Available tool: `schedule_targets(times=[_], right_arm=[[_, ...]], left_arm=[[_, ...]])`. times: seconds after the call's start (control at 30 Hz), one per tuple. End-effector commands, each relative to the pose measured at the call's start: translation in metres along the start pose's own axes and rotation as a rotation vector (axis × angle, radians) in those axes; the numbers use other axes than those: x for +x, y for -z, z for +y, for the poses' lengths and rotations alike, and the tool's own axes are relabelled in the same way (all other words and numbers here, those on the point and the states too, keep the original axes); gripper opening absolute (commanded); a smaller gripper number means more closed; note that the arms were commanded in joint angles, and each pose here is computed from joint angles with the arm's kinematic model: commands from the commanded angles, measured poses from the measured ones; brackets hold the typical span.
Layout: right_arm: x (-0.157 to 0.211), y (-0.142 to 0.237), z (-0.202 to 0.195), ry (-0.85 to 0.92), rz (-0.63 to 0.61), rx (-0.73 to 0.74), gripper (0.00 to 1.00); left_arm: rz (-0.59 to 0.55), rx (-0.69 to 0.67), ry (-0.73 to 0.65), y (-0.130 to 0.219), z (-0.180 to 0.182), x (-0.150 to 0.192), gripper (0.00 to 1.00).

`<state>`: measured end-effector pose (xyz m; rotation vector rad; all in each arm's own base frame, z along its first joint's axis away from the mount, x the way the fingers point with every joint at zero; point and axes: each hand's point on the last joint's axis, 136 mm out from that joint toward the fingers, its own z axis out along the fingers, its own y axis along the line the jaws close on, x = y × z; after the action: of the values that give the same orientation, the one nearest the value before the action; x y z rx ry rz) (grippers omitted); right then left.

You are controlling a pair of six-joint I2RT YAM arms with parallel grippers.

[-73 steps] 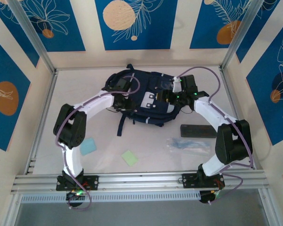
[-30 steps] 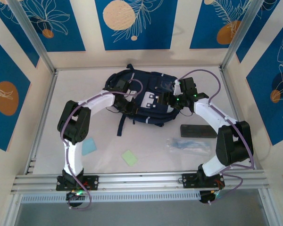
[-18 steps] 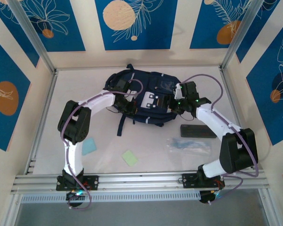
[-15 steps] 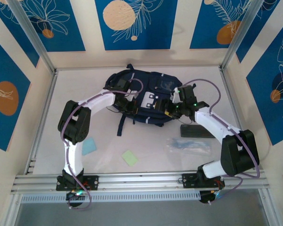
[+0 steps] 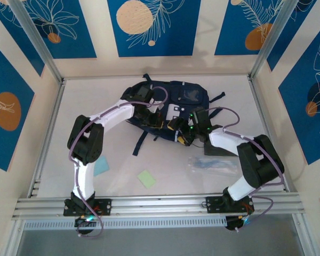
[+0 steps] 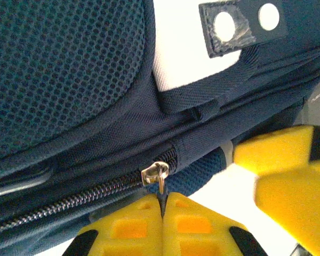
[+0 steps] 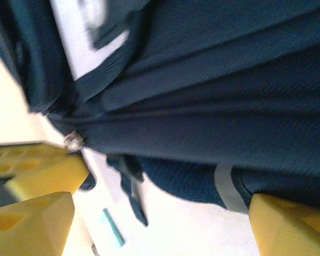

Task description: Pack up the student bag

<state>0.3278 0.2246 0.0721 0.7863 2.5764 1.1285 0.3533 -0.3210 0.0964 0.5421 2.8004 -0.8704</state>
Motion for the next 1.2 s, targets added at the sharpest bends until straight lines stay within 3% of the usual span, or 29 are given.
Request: schedule_targets(times=[0.0,0.13,0.23,0.3,0.43,0.57,0.67,0.83,1.0,1.17], right_arm=[[-0.027,-0.016,-0.019,-0.044,-0.131,0.077,0.85],[-0.053,-0.023,-0.033,-0.030,-0.229,0.161,0.75],[-0.075,-0.019,-0.039,-0.011,-0.306,0.215,0.47],[-0.088,-0.011,-0.043,0.007,-0.350,0.263,0.39],[-0.108,0.007,-0.049,0.020,-0.408,0.304,0.38],[-0.131,0.018,-0.051,0.017,-0.432,0.300,0.40],[-0.152,0.020,-0.044,0.055,-0.436,0.289,0.40],[-0.173,0.020,-0.016,0.120,-0.360,0.214,0.42],[-0.141,0.035,0.020,0.174,-0.237,0.096,0.58],[-0.088,0.055,0.038,0.157,-0.096,-0.026,0.77]], left_arm=[[0.003,0.023,-0.058,0.016,-0.014,0.009,0.00],[0.051,-0.106,-0.108,0.013,0.011,0.020,0.00],[0.073,-0.266,-0.145,0.017,0.042,0.025,0.00],[0.073,-0.372,-0.144,0.023,0.064,0.025,0.00],[0.054,-0.567,-0.108,0.045,0.107,0.019,0.00],[0.037,-0.603,-0.085,0.058,0.121,0.014,0.00],[0.057,-0.538,-0.094,0.054,0.110,0.015,0.00],[0.058,-0.311,-0.112,0.042,0.052,0.017,0.00],[-0.009,-0.100,-0.108,0.046,-0.012,-0.001,0.00],[-0.093,0.019,-0.100,0.062,-0.047,-0.026,0.00]])
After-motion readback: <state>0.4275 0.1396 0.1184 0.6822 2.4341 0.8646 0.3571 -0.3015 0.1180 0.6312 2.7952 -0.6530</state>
